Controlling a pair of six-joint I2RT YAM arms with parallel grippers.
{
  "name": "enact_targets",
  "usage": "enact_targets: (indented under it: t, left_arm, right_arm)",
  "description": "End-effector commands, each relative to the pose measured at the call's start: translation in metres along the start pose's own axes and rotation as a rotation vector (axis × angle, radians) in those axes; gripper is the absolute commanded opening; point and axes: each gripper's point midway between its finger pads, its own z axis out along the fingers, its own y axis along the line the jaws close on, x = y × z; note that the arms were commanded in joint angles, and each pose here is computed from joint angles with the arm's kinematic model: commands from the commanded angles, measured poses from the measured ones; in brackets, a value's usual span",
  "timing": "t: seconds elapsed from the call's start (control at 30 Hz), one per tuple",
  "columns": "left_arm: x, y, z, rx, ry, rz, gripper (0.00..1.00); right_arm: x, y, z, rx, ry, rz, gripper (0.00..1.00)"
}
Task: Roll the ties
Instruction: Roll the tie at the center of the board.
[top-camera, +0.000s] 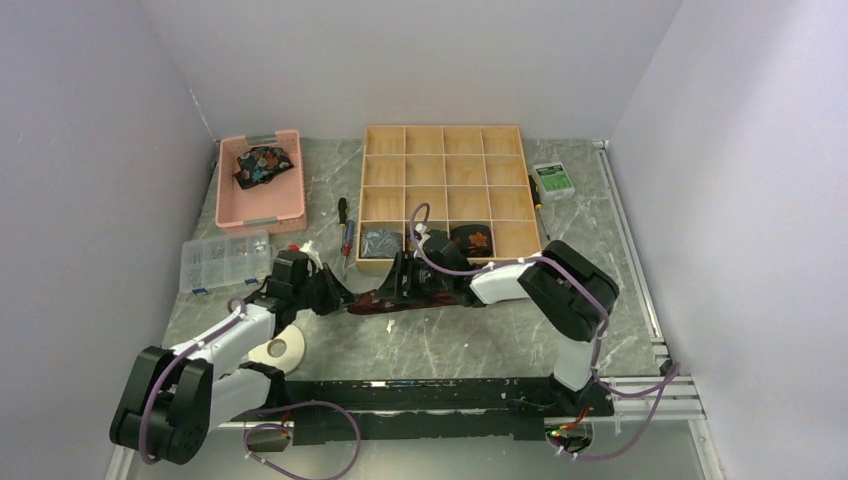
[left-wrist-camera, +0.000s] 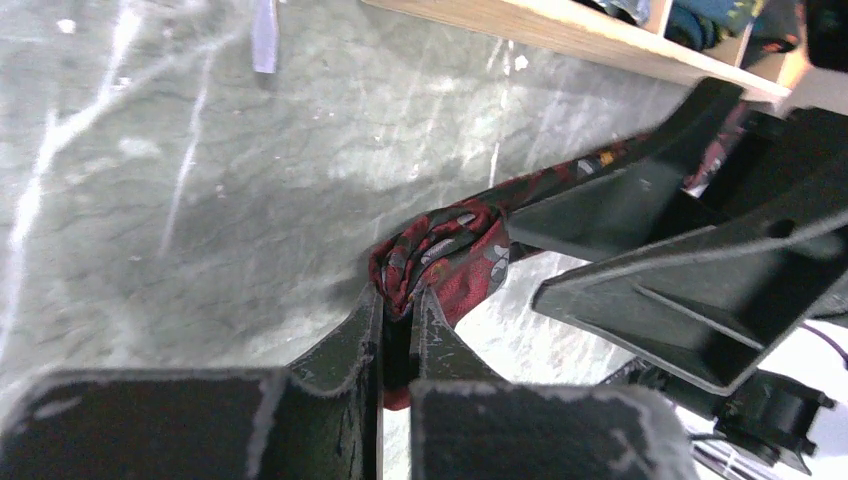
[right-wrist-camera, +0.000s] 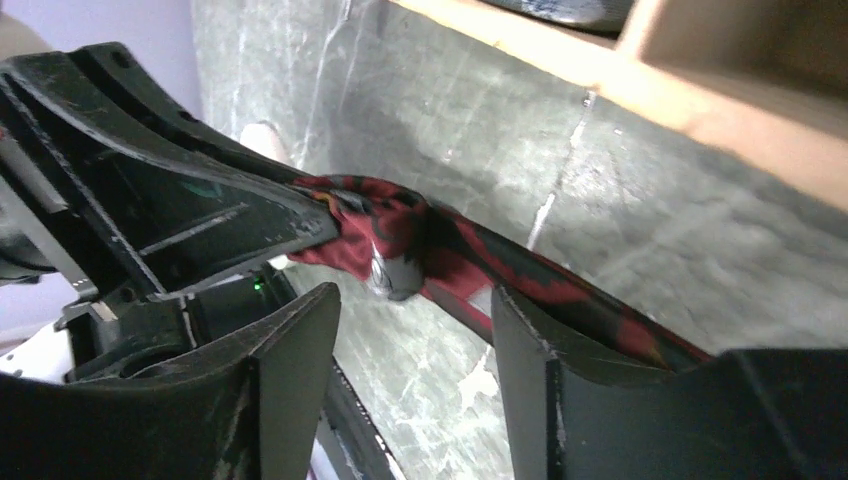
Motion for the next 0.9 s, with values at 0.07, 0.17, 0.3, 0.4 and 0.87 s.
enact_targets:
  t: [0.07, 0.17, 0.3, 0.4, 0.87]
  left_arm:
    - [-0.001, 0.023, -0.016, -0.241, 0.018, 0.042, 0.03]
    - [-0.01, 0.024, -0.024, -0.362, 0.005, 0.104, 0.03]
    - [-0.016, 0.019, -0.032, -0.491, 0.027, 0.194, 0.03]
    - [-0.021, 0.016, -0.039, -0.588, 0.054, 0.254, 0.03]
    - [-0.017, 0.004, -0.039, -1.023, 0.119, 0.565, 0.03]
  right_arm:
    - [-0.013, -0.011, -0.029, 0.146, -0.063, -0.117, 0.64]
    - [-0.017, -0.012, -0.048, 0.188, -0.105, -0.172, 0.64]
    - [-0.026, -0.011, -0.073, 0.233, -0.181, -0.231, 0.63]
    - [-0.029, -0.015, -0.085, 0.262, -0.216, -0.248, 0.63]
    - [-0.035, -0.04, -0.123, 0.338, -0.324, -0.21, 0.62]
